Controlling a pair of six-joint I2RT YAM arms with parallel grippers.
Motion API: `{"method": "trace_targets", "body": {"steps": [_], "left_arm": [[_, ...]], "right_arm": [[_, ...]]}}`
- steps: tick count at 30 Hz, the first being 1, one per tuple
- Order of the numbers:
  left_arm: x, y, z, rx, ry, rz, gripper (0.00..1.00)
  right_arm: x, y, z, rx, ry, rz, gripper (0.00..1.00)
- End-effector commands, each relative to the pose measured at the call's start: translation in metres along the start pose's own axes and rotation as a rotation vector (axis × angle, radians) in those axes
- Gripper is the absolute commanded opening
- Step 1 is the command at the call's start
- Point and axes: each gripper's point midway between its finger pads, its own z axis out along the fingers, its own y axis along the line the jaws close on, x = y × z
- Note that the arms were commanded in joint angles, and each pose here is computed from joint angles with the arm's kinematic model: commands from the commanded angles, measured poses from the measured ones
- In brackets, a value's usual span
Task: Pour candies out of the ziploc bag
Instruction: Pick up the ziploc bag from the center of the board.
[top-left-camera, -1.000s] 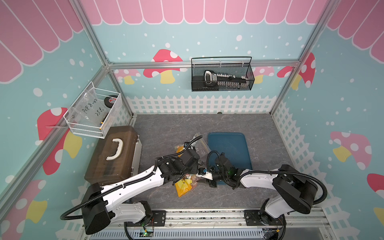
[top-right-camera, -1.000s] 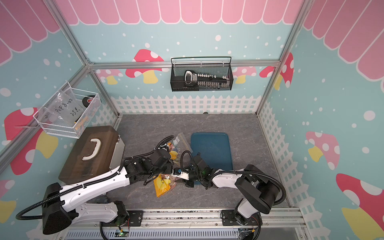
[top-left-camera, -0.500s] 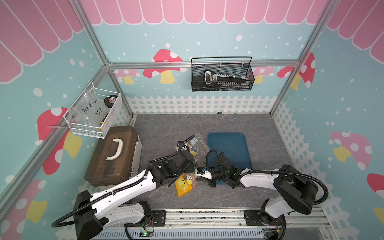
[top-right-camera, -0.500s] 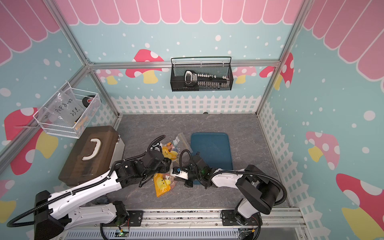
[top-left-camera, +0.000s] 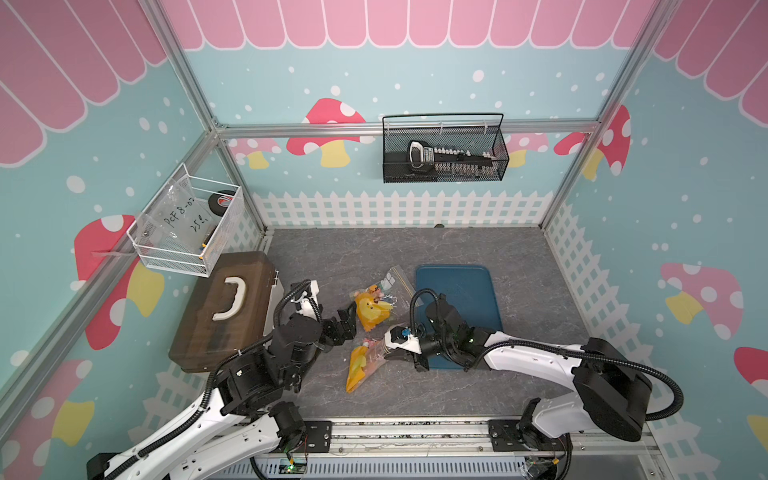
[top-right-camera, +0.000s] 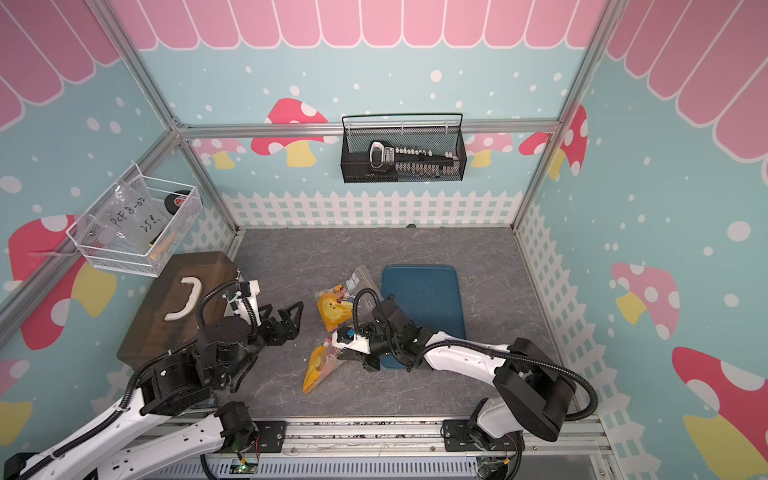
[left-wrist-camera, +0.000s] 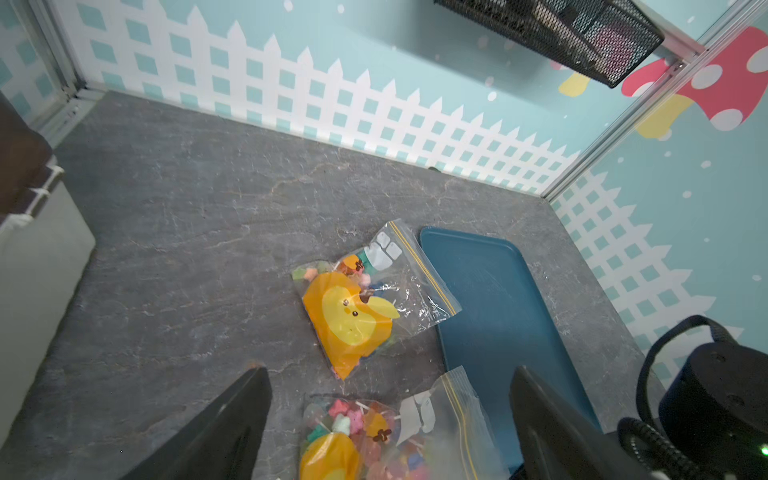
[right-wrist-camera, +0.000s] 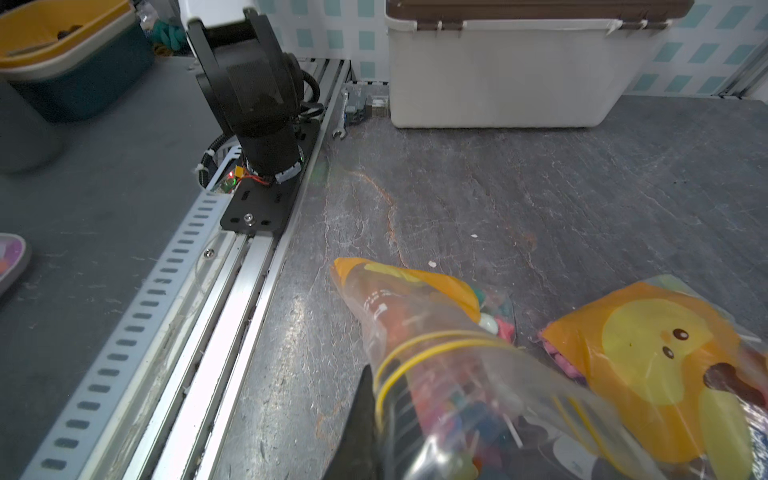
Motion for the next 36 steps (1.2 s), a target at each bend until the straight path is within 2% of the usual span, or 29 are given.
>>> {"method": "trace_targets", "body": {"steps": [1, 7, 10, 19, 25, 27, 31, 36], "left_arm": [[-0.005, 0.014, -0.007, -0.048, -0.016, 0.090, 0.94], [0.000, 0.013, -0.012, -0.013, 0.004, 0.149, 0.94], [0.007, 0.010, -0.012, 0.007, 0.035, 0.186, 0.93], [0.035, 0.003, -0.006, 0.078, 0.121, 0.254, 0.89], [0.045, -0.010, -0.017, 0.249, 0.067, 0.337, 0.87], [0.046, -0.008, -0.019, 0.264, 0.034, 0.354, 0.87], [0.052, -0.004, -0.019, 0.261, 0.037, 0.434, 0.87], [0.068, -0.010, -0.015, 0.293, 0.111, 0.576, 0.89]], "right_arm": [[-0.038, 0.003, -0.005, -0.036, -0.075, 0.012, 0.00], [-0.069, -0.022, -0.006, 0.042, -0.120, 0.074, 0.00], [-0.074, -0.039, -0.002, 0.095, -0.098, 0.146, 0.00], [-0.097, -0.052, -0.005, 0.098, -0.124, 0.207, 0.00], [-0.109, -0.061, -0.012, 0.131, -0.100, 0.256, 0.00], [-0.116, -0.059, -0.016, 0.127, -0.110, 0.244, 0.00], [-0.125, -0.057, -0.025, 0.142, -0.132, 0.229, 0.00], [-0.132, -0.057, -0.033, 0.151, -0.142, 0.230, 0.00]]}}
